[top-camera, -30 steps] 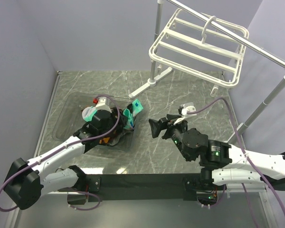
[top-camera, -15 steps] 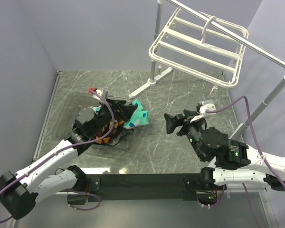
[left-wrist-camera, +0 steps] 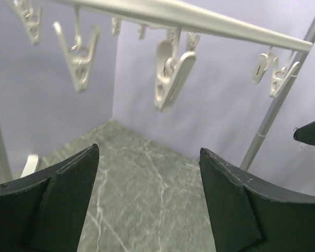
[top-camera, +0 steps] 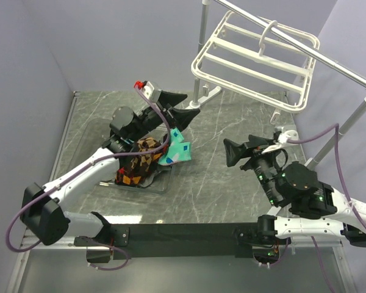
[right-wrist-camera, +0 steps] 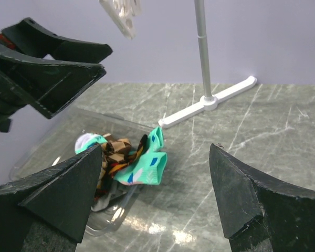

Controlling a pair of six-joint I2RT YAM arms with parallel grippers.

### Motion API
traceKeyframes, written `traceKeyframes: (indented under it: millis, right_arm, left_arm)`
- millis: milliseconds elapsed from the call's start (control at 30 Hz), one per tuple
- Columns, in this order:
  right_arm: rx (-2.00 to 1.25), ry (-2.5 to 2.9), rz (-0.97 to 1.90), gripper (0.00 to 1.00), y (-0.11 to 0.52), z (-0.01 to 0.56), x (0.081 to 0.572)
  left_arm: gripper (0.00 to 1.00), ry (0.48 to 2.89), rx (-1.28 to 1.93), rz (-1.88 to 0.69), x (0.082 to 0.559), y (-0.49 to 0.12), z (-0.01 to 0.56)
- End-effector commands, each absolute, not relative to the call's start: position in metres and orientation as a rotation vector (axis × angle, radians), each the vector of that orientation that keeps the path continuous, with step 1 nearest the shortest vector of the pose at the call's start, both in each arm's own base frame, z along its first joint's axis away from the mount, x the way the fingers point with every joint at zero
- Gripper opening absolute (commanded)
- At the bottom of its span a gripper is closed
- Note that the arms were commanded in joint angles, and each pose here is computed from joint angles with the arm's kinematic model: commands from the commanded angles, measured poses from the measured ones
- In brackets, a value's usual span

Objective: Clip the socks to the hanger
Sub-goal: Open the clamp at the hanger.

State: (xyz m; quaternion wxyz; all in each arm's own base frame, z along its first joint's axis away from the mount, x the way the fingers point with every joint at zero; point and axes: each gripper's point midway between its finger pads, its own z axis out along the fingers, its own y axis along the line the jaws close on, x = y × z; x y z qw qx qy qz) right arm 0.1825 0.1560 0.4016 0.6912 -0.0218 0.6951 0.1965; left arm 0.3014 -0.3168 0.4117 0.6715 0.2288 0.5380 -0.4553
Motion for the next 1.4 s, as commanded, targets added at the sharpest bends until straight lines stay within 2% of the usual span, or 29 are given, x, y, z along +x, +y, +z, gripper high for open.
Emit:
traceKeyframes:
  millis: [0,367,733,933,1367]
  right_arm:
    - [-0.003,1.512,0.491,0.88,0.145,0.415,0.180]
    - [0.000,1.522,0.446,0.88,0.142,0.411,0.182]
    - [-0.001,1.525,0.455,0.88,0.142,0.408,0.182]
    - [-0.003,1.511,0.472,0.88,0.142,0.411,0.181]
    - [-0.015,1.474,0.490,0.88,0.153,0.423,0.182]
  left_arm:
    - [0.82,1.022,0.596,-1.089,0.287,-0.327,0.459]
    - [0.79,0.997,0.534,-1.024,0.286,-0.357,0.472]
    - [0.74,1.029,0.401,-0.991,0.314,-0.362,0.482]
    - [0.65,1.027,0.387,-0.992,0.320,-0.366,0.483]
    - [0.31,0.975,0.431,-1.006,0.310,-0.366,0.475]
